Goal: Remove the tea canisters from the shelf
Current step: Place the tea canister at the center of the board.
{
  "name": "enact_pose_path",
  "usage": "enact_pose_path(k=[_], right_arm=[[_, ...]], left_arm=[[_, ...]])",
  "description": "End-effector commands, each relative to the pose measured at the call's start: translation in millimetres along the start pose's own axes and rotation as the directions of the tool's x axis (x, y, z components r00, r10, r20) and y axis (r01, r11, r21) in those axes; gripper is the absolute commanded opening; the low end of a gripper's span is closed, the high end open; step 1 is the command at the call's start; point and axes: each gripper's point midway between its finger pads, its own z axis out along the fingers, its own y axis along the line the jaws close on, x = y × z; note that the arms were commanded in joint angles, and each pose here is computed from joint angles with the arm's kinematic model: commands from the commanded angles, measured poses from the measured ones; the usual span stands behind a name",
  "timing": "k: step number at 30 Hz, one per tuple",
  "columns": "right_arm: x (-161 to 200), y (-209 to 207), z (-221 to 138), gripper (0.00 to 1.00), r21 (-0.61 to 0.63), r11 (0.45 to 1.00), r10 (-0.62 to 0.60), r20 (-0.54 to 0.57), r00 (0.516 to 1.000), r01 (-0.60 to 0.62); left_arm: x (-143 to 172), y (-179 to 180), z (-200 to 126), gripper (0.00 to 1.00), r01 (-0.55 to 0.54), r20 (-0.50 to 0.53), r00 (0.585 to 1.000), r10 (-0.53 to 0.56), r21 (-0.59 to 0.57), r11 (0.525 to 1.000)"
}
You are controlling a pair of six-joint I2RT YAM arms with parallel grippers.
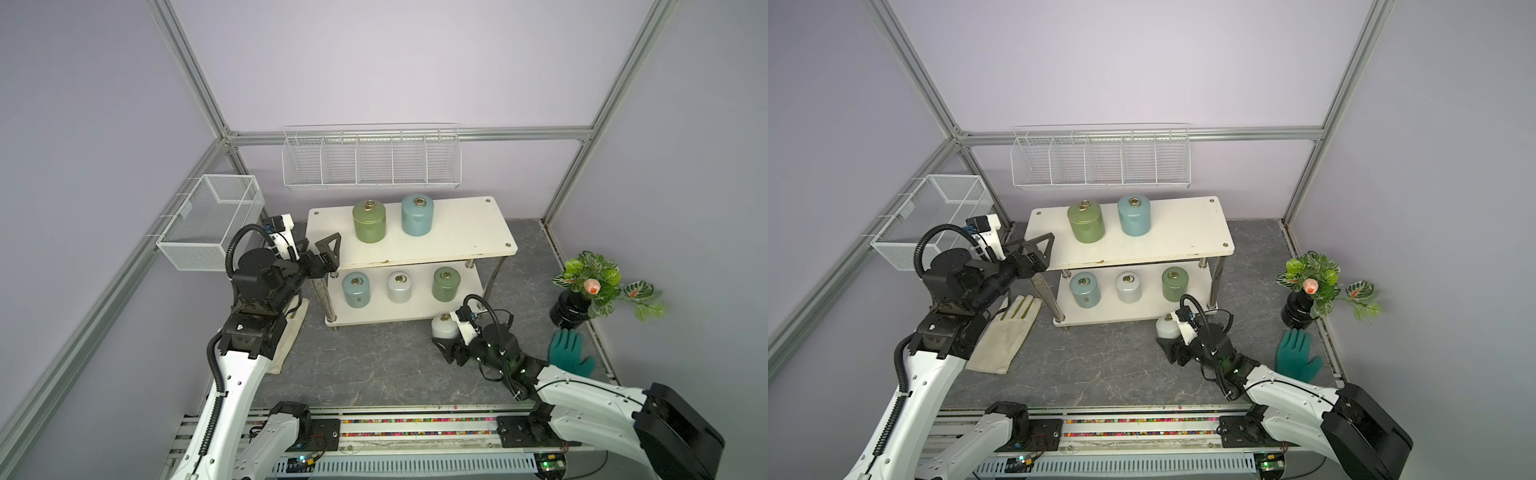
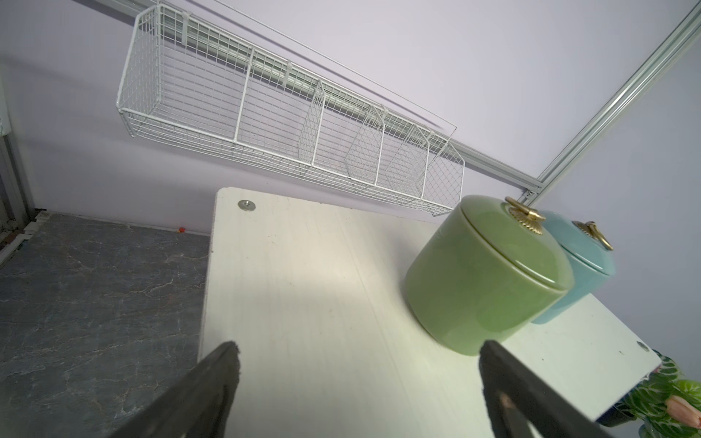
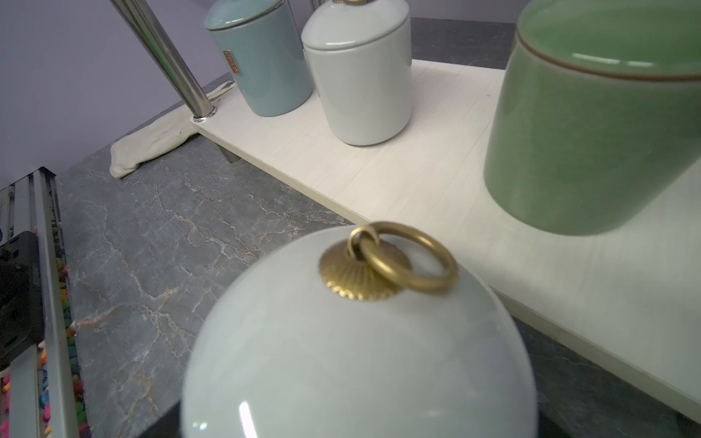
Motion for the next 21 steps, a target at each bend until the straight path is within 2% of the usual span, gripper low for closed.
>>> enact_pose_path(k=[1, 14, 21], right_arm=[[-27, 8, 0, 0.67, -0.041, 0.999, 0.013, 0.134, 0.991, -0.007], [21, -5, 33, 0.67, -0.007, 1.0, -0.005, 0.021, 1.0, 0.005], [52, -14, 28, 0.71, 0.045, 0.999, 0.018, -0.066, 0.998, -0.015]], left_arm=[[10, 4, 3, 1.0, 0.03, -0.052, 0.998, -0.031, -0.02, 0.999], [10, 5, 7, 1.0, 0.043, -0.054, 0.998, -0.044, -0.021, 0.999], [8, 5, 6, 1.0, 0.037, -0.055, 0.998, -0.039, -0.029, 0.999]])
